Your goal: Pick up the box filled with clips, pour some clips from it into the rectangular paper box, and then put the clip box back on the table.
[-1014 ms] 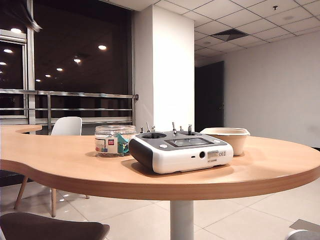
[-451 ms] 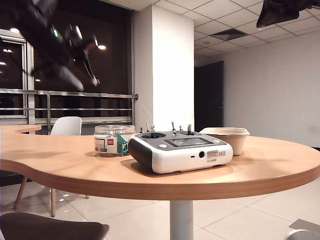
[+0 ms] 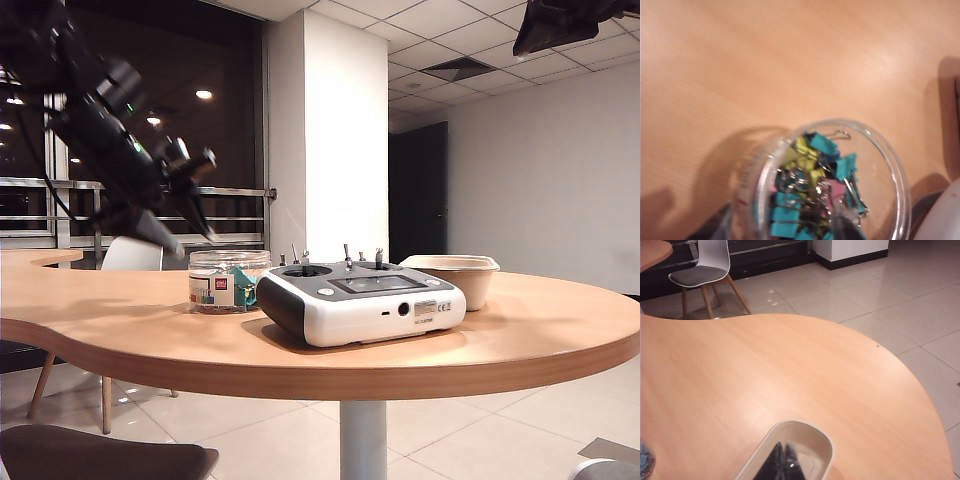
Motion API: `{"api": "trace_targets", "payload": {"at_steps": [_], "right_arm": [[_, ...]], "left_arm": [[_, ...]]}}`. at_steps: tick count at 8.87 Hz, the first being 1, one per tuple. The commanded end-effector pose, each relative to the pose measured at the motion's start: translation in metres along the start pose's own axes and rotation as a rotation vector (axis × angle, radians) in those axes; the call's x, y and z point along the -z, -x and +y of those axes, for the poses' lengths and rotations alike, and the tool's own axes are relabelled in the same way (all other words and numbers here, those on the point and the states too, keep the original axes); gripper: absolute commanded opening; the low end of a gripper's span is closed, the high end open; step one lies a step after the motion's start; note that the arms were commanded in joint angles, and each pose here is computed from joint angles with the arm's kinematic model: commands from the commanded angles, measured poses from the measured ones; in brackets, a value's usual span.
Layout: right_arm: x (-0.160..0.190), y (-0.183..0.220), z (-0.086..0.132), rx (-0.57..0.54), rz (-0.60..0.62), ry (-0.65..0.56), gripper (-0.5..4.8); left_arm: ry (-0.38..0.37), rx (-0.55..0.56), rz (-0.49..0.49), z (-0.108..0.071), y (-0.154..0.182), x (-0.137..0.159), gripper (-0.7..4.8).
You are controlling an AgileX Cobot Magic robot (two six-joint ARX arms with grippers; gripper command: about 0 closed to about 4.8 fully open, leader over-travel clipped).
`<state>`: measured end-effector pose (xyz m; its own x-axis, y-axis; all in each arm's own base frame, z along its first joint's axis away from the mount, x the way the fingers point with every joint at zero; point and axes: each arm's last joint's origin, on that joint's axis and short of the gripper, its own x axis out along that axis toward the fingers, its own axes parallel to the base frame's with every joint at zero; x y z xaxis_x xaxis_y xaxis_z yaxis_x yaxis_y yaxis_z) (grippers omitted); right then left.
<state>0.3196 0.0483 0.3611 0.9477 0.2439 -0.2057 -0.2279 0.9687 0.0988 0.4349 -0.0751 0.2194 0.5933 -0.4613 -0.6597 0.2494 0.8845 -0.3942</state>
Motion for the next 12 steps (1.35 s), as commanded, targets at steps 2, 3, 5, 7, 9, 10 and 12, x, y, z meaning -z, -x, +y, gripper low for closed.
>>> {"api": "trace_targets", "payload": {"at_steps": [2, 3, 5, 7, 9, 10, 12], "right_arm": [[-0.003, 0.001, 0.001, -0.007, -0.017, 0.001, -0.01], [-0.003, 0.001, 0.001, -0.028, -0.015, 0.001, -0.01], [-0.003, 0.001, 0.001, -0.029, -0.012, 0.001, -0.01], [-0.003, 0.001, 0.001, -0.029, -0.010, 0.001, -0.01], [-0.003, 0.001, 0.001, -0.029, -0.009, 0.001, -0.01], [-0.003, 0.001, 0.001, -0.029, -0.009, 0.001, -0.01], [-0.003, 0.001, 0.001, -0.029, -0.009, 0.001, -0.01]], "left_arm": [[-0.021, -0.028, 0.004, -0.007, -0.010, 0.003, 2.48], [-0.022, -0.035, 0.014, -0.007, -0.016, 0.006, 2.47], [-0.017, -0.074, 0.022, -0.003, -0.022, 0.009, 2.46], [-0.011, -0.078, 0.040, 0.001, -0.028, 0.013, 2.41], [-0.008, -0.102, 0.046, 0.002, -0.028, 0.014, 2.36], [-0.006, -0.104, 0.061, 0.001, -0.028, 0.016, 1.90], [-0.026, -0.103, 0.083, 0.000, -0.029, 0.018, 1.78]]}}
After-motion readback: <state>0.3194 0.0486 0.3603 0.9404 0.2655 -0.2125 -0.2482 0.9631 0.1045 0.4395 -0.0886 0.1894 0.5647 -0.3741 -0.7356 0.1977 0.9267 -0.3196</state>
